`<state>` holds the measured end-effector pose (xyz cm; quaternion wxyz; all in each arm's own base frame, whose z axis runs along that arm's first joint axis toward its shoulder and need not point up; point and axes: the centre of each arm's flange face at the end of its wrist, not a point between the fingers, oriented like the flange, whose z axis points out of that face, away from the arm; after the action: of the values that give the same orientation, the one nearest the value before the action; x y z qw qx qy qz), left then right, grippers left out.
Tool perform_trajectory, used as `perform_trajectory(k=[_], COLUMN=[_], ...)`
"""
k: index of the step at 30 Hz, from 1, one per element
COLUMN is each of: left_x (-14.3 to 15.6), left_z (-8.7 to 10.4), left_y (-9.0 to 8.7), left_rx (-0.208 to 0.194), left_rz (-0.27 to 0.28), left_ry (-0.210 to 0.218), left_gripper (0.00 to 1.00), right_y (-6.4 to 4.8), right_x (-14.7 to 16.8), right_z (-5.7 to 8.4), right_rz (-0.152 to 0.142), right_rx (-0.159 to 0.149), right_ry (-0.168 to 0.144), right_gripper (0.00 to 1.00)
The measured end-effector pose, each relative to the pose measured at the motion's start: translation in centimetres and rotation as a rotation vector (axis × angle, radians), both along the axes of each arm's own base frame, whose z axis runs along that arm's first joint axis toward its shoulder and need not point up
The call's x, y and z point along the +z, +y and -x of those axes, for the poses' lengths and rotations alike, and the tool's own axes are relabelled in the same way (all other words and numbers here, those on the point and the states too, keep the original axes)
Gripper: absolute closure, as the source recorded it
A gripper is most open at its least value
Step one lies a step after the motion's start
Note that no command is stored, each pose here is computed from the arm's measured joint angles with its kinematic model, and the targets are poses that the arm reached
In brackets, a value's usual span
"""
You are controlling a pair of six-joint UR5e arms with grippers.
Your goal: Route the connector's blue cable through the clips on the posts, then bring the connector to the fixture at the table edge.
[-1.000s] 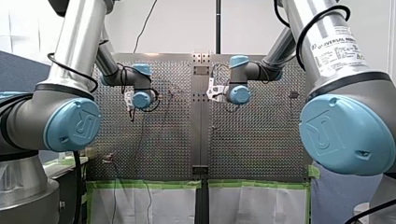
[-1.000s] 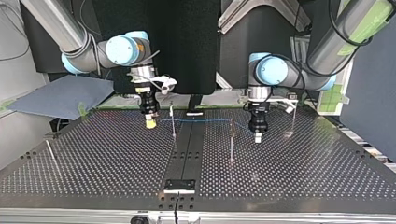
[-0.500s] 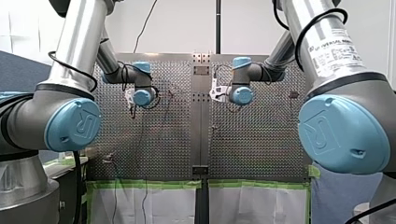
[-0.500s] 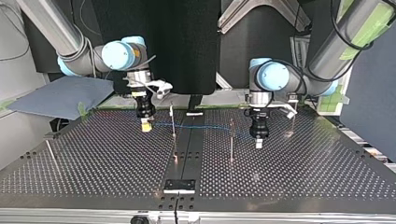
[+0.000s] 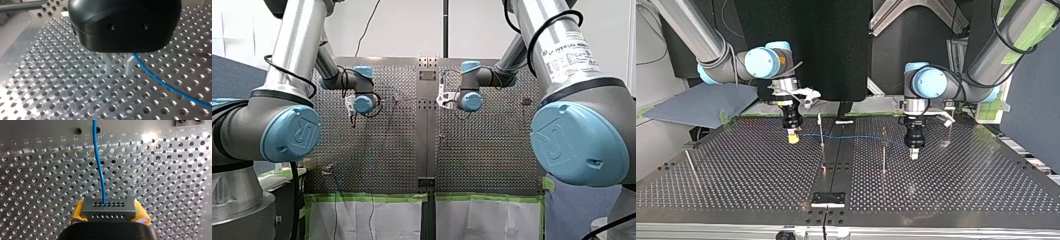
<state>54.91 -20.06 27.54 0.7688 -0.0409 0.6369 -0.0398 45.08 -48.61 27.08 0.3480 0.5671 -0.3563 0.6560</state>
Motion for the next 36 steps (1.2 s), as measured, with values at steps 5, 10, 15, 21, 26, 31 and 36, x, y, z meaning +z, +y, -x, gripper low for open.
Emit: perform_trajectory(k=[5,10,15,21,26,31,36], left_x=[-0.4,-0.9,-1.2,-1.7,-2.2,-1.6,-0.8], left_z=[0.3,0.6,0.9,1.3,2.3,3.1,4.3], left_y=[0.3,0.4,0.2,-0.3,-0.5,-0.7,-0.8], left_rx=[0.025,0.014,-0.024,-0.072,-0.112,-0.141,-0.157], left_rz=[0.003,-0.003,-0.014,-0.025,-0.032,-0.028,-0.01], left_ry=[0.035,0.076,0.109,0.15,0.183,0.176,0.166], left_gripper=[0.06,0.01,0.01,0.01,0.01,0.01,0.01], right_y=[0.0,0.0,0.1,0.1,0.2,0.2,0.3], right_x=[-0.1,-0.1,-0.2,-0.3,-0.3,-0.3,-0.4], right_z=[0.0,0.0,0.0,0.0,0.0,0.0,0.0], right_rz=[-0.003,-0.005,-0.007,-0.012,-0.013,-0.017,-0.021], right_rx=[0.0,0.0,0.002,0.003,0.004,0.005,0.005], right_ry=[0.002,0.003,0.005,0.009,0.011,0.015,0.018], right_gripper=[1.0,1.0,1.0,1.0,1.0,1.0,1.0])
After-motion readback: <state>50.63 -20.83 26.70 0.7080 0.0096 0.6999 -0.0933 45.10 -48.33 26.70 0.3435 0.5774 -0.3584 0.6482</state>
